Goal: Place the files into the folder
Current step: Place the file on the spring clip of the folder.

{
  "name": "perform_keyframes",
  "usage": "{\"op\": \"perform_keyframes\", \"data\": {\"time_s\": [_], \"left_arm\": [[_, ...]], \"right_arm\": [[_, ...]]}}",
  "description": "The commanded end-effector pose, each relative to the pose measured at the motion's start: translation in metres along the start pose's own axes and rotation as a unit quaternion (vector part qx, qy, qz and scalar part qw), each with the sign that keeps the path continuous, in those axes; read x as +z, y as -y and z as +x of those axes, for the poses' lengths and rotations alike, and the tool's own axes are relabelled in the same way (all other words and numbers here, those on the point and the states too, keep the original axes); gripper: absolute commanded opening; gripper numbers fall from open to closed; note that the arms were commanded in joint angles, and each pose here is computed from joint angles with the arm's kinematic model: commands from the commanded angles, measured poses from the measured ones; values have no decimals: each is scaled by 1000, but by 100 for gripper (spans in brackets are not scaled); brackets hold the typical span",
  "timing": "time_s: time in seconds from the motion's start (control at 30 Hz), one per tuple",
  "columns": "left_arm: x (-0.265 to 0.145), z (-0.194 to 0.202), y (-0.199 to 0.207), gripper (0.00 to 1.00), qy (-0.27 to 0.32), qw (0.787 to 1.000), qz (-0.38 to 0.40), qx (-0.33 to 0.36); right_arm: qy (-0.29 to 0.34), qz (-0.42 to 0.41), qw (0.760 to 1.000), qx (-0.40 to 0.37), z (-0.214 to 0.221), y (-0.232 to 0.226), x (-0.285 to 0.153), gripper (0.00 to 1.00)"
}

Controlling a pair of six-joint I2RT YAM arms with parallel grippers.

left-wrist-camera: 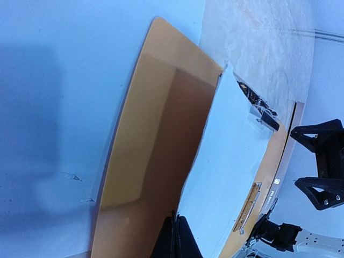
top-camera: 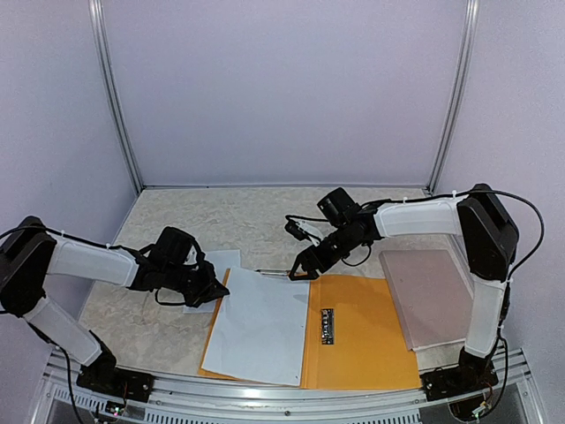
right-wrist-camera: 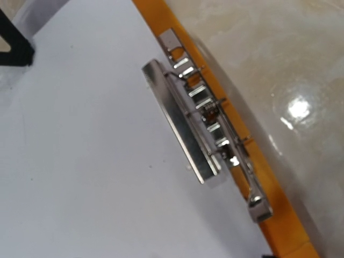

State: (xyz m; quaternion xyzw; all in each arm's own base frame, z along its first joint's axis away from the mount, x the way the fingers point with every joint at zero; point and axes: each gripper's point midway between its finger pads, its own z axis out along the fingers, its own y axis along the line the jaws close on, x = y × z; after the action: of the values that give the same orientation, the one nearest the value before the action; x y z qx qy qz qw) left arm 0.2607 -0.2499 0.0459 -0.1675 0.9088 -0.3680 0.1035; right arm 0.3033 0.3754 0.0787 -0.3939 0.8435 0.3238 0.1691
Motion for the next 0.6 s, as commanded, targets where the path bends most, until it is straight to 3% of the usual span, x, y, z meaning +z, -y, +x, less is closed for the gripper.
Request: {"op": "perform_keyframes", "data": {"time_s": [0.0,0.57], "left_arm": [[5,0,0,0,3,1000,-2,5],[8,1,-6,0,11,1000,-19,6]], "right_arm": [[6,2,1000,3,-1,2,-6,70],[7,3,1000,2,-1,2,-7,70]]}}
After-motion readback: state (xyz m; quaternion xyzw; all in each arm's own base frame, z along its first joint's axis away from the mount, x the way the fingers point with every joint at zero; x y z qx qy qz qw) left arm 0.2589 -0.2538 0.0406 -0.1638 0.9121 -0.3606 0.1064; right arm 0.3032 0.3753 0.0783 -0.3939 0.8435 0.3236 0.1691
